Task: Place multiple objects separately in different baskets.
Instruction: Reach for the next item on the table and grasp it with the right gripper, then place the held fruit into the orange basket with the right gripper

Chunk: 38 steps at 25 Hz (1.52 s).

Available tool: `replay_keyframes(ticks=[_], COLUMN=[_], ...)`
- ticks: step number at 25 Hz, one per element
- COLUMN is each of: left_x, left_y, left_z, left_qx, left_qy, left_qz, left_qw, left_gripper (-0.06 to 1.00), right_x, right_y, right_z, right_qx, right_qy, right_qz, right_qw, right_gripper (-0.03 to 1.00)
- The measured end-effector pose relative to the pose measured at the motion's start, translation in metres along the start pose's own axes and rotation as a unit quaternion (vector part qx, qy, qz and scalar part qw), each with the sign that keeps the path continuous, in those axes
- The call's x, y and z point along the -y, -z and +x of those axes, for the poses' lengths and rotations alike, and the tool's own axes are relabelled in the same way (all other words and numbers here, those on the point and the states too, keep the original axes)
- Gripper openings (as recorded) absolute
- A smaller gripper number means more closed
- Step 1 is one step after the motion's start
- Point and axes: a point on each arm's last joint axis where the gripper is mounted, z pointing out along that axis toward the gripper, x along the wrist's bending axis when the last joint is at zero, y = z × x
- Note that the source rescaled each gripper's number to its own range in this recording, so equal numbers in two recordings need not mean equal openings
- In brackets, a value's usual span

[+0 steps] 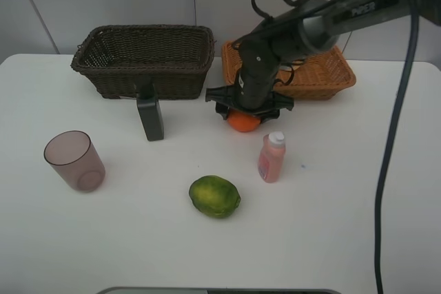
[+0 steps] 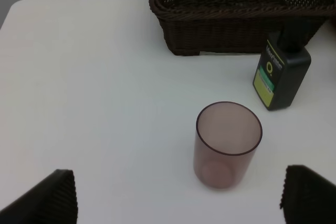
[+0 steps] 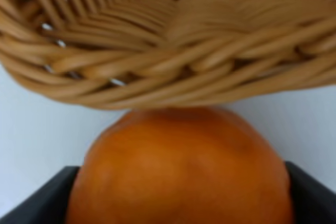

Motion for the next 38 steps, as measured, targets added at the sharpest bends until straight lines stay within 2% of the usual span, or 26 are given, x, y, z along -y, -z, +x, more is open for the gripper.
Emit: replay_keyframes(ticks=[11, 18, 25, 31, 38], left_x=[0.000, 0.000, 0.000, 0.000, 0.000], left_y=[0.000, 0.000, 0.000, 0.000, 0.000], left_z=[0.000, 0.000, 0.000, 0.000, 0.000], left_qx=[0.000, 0.000, 0.000, 0.000, 0.000], left_qy=[0.000, 0.000, 0.000, 0.000, 0.000], left_qz=[0.000, 0.000, 0.000, 0.000, 0.000], left_qw=[1.000, 1.000, 1.000, 1.000, 1.000], left_gripper=[1.00, 1.00, 1.00, 1.00, 1.00], right_x=[-0.001, -0.011, -0.014, -0.044, -0.084], right_y=[0.003, 0.047, 0.081, 0.099, 0.100], right_z=[-0.001, -0.008, -0.015, -0.028, -0.050], right_qx=[0.006, 0.011, 0.001, 0.012, 0.009], right_qy=[0.006, 0.055, 0.135, 0.164, 0.145], right_qz=[0.002, -0.001, 0.035, 0.038, 0.012], right_qw=[1.000, 0.998, 0.990, 0.986, 0.989], right_gripper=[0.57, 0.57, 0.57, 0.57, 0.57])
